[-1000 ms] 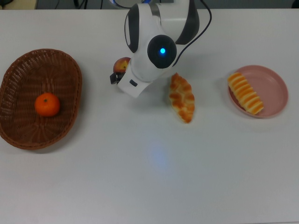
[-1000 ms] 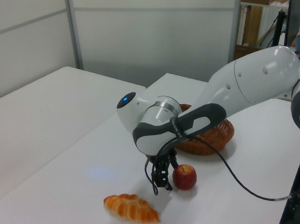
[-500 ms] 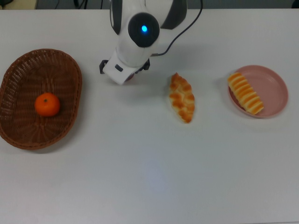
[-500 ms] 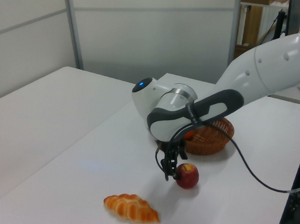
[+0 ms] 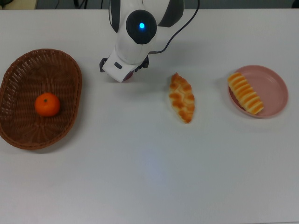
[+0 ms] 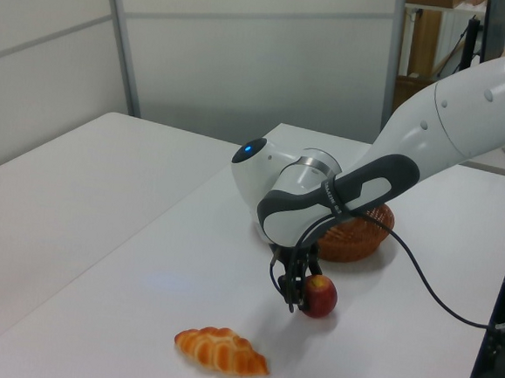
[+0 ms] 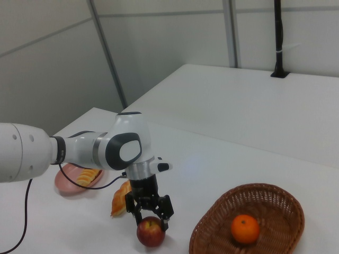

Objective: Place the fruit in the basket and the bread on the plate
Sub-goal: 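Lower the gripper to the red apple and grasp it, then carry the red apple into the basket beside the tangerine and release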

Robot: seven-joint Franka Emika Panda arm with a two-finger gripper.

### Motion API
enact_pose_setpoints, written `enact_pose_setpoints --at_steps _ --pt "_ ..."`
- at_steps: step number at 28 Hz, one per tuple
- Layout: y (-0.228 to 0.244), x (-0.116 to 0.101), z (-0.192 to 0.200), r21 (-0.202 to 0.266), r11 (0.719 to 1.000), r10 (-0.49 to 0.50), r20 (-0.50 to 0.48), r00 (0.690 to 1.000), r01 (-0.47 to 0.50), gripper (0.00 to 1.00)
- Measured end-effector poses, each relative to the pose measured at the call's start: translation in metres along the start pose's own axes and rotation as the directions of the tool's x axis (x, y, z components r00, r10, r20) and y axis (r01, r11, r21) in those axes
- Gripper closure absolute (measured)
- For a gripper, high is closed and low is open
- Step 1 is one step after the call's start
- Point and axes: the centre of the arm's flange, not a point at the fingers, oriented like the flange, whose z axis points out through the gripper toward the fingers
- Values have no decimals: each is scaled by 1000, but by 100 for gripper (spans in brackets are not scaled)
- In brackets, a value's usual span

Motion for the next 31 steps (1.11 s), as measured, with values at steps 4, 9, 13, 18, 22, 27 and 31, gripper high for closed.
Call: enact_pose_setpoints --at_steps 4,9,13,18,22,27,31 --pt "-1 -1 4 1 1000 -8 6 1000 8 0" --pt "-2 -3 8 2 1000 -31 12 999 31 6" --pt "-2 -4 8 3 999 -39 12 999 39 8" --pt "3 -3 1 3 1000 -30 -15 999 30 8" --pt "18 -6 -29 24 1000 6 -82 997 -4 8" --pt "61 -18 -92 66 994 95 -198 976 -83 8" --pt "114 -34 -125 90 982 184 -248 951 -167 8"
